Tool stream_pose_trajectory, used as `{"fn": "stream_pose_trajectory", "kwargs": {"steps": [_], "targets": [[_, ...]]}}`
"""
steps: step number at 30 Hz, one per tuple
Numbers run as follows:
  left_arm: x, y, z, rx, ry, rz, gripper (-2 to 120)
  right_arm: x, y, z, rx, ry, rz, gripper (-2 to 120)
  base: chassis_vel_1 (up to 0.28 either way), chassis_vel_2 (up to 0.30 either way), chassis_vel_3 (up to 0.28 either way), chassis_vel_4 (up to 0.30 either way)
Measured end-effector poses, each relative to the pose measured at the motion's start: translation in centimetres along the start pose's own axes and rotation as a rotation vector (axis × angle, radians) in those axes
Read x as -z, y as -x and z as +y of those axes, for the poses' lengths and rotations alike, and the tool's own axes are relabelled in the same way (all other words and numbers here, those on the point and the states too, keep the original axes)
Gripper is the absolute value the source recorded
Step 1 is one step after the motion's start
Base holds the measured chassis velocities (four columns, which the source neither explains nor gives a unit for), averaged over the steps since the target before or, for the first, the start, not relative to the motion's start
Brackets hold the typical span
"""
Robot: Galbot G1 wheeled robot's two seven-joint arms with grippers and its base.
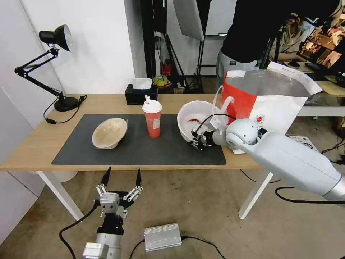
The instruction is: Pick up the trash from the table and place it into the takeout bag.
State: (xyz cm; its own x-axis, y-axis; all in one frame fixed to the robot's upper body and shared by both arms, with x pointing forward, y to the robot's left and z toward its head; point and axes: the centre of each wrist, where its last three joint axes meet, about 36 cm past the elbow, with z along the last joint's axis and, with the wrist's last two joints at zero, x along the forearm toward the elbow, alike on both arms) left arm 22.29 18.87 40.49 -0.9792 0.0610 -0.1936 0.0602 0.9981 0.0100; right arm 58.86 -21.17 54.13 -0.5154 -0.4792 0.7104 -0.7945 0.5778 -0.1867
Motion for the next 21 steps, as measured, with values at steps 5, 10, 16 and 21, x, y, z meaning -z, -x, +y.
{"fn": "stream_pose_trajectory", "kwargs": {"steps": [5,10,16,21], "targets": [[0.0,0.0,-0.1,-0.001,-0.003,0.001,100,0.5,-0.1,0.0,0.009,0.015,-0.014,0,0.000,0.000,0.000,0.000],[0.0,-0.1,-0.3,0.001,-0.005,0.002,100,1.4,-0.4,0.2,0.032,0.025,-0.041,0,0.000,0.000,0.000,0.000],[-0.1,-0.1,-0.3,0.003,-0.003,0.002,100,2.9,-1.3,0.7,0.076,0.024,-0.083,0,0.000,0.000,0.000,0.000],[-0.2,-0.2,-0.2,0.008,0.004,-0.011,100,4.4,-2.7,1.9,0.128,0.012,-0.130,0,0.000,0.000,0.000,0.000]]}}
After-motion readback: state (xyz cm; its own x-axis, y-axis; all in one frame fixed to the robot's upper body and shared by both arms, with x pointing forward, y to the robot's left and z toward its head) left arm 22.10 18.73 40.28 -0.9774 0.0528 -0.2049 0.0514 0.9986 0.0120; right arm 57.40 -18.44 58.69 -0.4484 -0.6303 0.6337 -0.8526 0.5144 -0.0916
